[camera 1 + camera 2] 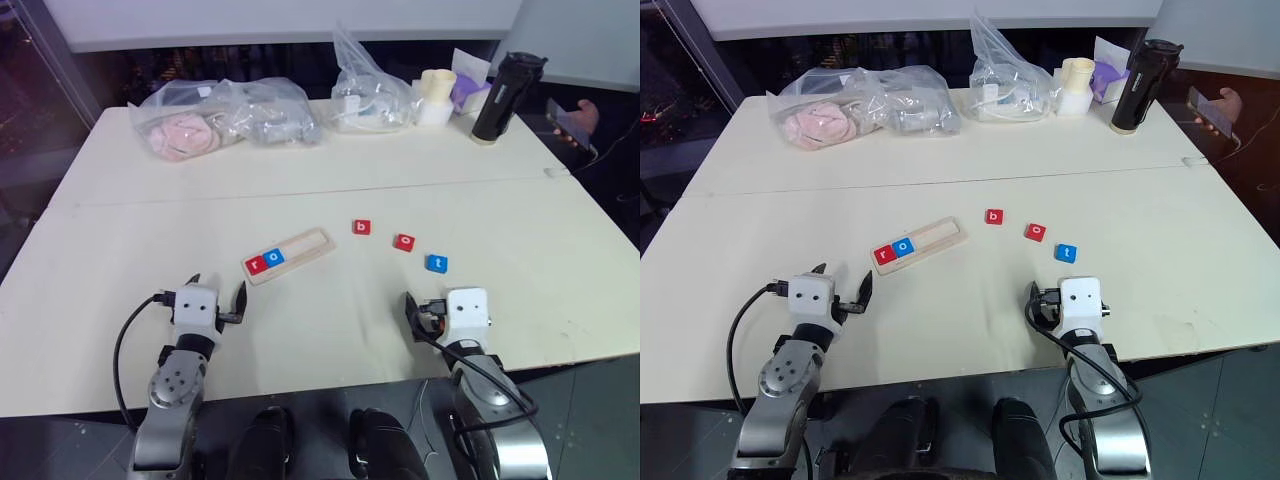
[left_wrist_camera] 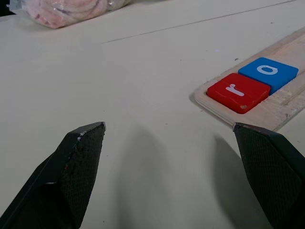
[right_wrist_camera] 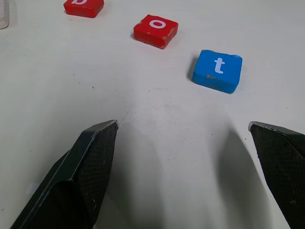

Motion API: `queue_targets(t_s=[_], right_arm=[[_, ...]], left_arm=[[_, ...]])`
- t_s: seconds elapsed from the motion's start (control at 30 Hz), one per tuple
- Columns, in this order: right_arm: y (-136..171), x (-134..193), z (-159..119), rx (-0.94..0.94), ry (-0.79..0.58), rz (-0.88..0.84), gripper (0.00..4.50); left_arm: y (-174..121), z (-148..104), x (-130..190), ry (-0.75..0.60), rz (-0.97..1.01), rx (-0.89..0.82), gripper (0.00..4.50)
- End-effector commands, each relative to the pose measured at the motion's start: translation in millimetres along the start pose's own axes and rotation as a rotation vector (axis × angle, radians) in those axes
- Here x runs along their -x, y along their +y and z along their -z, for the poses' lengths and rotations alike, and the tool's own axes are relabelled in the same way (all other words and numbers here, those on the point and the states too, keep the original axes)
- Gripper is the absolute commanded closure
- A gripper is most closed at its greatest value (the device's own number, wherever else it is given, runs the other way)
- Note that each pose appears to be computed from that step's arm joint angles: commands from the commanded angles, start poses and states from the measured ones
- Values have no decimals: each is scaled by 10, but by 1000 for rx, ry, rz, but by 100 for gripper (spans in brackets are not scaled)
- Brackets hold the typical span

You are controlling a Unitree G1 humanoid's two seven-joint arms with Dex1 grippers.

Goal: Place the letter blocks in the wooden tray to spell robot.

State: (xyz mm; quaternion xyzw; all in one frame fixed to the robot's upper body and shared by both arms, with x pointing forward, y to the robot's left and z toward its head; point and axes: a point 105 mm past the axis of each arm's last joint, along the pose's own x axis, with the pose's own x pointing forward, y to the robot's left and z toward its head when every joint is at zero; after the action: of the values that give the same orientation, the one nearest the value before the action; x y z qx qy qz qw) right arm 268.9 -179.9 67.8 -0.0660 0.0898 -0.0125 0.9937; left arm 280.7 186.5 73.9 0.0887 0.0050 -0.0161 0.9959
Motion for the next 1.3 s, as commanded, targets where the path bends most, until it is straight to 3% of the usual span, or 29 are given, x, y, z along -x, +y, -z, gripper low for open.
queue_targets(t_s=[0.03,0.83,1.0,1.3], right_arm=[[-8,37,-154,-5,-57,6,6],[-32,42,-177,27,-63,-2,6],[5,21,-309,103,-113,-74,6],[173,-103,-628,265,-160,-370,6]], left_arm=[[46,-146,30,-61,-19,-8,0],[2,-279,-18,-80,64,-13,0],[-6,-374,-21,-87,132,-26,0],[42,-494,-60,-92,465,-102,0]])
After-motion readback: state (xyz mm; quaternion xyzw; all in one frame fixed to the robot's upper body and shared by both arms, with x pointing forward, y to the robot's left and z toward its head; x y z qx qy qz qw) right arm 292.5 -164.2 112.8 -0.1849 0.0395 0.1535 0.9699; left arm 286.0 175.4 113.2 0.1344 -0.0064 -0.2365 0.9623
